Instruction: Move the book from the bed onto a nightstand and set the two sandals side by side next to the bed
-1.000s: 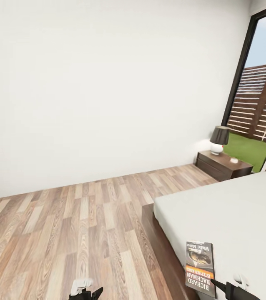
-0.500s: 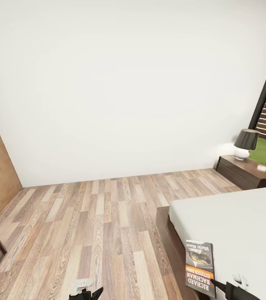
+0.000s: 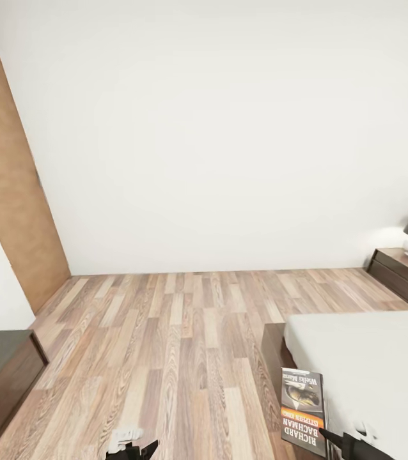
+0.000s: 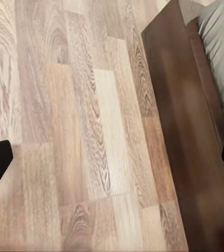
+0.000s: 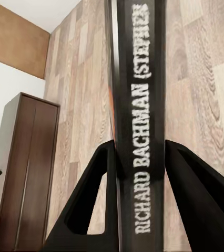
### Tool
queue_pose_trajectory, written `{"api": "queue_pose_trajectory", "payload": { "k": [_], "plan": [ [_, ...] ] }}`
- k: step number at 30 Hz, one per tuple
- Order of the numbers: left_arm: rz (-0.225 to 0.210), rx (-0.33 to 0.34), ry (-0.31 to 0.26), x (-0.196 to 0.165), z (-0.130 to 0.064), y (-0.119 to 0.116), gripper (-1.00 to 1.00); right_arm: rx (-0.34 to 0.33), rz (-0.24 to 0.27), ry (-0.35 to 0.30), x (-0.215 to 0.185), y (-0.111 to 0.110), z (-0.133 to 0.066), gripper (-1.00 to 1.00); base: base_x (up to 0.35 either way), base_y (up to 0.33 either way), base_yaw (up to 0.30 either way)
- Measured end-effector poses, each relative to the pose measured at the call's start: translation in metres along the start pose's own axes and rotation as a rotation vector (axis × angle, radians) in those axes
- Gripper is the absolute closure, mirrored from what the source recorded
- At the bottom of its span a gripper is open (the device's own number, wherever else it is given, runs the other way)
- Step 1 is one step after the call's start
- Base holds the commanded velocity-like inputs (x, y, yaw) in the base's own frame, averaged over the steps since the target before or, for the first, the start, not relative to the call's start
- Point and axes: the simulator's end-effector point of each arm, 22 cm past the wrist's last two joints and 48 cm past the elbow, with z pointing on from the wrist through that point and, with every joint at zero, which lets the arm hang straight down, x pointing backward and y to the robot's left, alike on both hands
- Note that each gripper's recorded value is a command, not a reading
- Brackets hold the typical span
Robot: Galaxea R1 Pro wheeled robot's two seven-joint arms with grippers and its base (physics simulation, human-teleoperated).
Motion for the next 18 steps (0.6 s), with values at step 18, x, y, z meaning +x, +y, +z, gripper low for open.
{"api": "queue_pose_trajectory", "payload": {
  "k": [18],
  "plan": [
    [0.000, 0.000, 0.000, 0.000, 0.000, 0.000, -1.00, 0.156, 0.077, 0.023, 0.051, -0.024, 0.024, 1.00, 0.000, 0.000, 0.045]
  ]
}}
